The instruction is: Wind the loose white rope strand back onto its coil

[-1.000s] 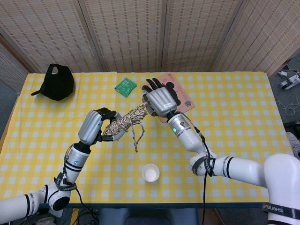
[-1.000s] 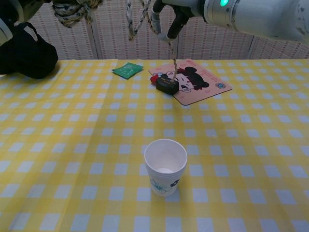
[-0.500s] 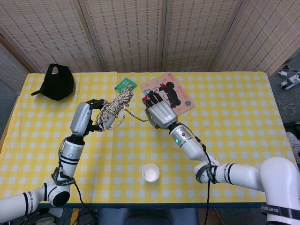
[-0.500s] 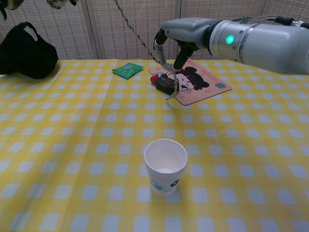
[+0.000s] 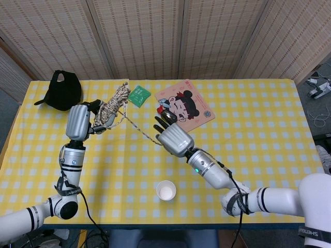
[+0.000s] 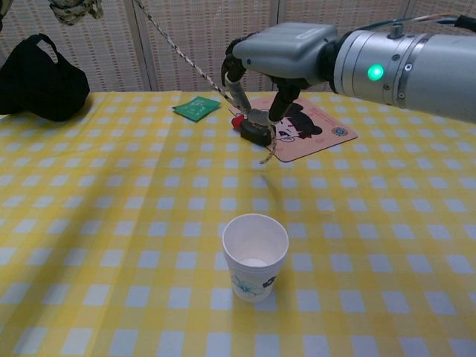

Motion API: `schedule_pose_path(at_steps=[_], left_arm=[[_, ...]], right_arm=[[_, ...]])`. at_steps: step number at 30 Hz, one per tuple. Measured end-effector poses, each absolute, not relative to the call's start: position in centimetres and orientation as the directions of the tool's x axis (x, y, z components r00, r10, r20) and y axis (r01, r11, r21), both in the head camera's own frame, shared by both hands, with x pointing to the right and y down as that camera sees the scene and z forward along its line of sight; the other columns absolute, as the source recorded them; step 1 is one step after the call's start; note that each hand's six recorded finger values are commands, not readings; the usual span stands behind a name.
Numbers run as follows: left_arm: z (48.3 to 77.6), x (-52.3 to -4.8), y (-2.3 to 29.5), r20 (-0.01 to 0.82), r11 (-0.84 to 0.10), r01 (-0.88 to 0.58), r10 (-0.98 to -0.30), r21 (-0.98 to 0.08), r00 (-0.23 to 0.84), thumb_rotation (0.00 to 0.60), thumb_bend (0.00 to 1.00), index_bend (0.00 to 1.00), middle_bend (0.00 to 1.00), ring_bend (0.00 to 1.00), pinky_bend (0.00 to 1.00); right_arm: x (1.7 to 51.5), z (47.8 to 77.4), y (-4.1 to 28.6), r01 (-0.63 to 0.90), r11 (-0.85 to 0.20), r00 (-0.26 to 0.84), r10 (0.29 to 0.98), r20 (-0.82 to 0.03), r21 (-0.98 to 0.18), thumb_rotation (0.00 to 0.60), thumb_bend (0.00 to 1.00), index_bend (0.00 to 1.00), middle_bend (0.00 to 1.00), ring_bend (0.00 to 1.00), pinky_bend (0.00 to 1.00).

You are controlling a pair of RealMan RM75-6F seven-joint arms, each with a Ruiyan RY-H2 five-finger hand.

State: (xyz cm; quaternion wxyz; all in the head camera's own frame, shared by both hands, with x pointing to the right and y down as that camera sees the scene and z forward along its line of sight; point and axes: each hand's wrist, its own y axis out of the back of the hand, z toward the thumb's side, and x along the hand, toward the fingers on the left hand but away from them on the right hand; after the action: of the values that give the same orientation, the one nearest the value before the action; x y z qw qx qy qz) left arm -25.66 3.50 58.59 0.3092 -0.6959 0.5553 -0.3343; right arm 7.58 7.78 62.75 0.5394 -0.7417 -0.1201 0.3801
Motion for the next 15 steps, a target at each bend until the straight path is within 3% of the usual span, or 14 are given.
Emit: schedule_pose_path(at_steps=[8, 15], left_arm=[[60.9, -26.9, 3.6, 0.189, -0.226, -0.431, -0.974, -0.874, 0.127, 0.363, 0.36, 0.78, 0.81, 0.65, 0.52], [62.2, -26.6, 4.8, 0.22, -0.266, -0.33, -0.961, -0.906, 0.171, 0.366, 0.36, 0.78, 0.81, 0.65, 0.52]], right_arm=[[6.4, 57.6, 8.5, -0.197, -0.294, 0.754, 0.564, -0.337, -0.935, 0.6, 0.43, 0.61, 0.22, 0.0, 0.0], [5.1, 54.5, 7.2, -0.118, -0.259, 0.771, 0.585, -0.253, -0.959, 0.6, 0.43, 0.61, 0.22, 0.0, 0.0]])
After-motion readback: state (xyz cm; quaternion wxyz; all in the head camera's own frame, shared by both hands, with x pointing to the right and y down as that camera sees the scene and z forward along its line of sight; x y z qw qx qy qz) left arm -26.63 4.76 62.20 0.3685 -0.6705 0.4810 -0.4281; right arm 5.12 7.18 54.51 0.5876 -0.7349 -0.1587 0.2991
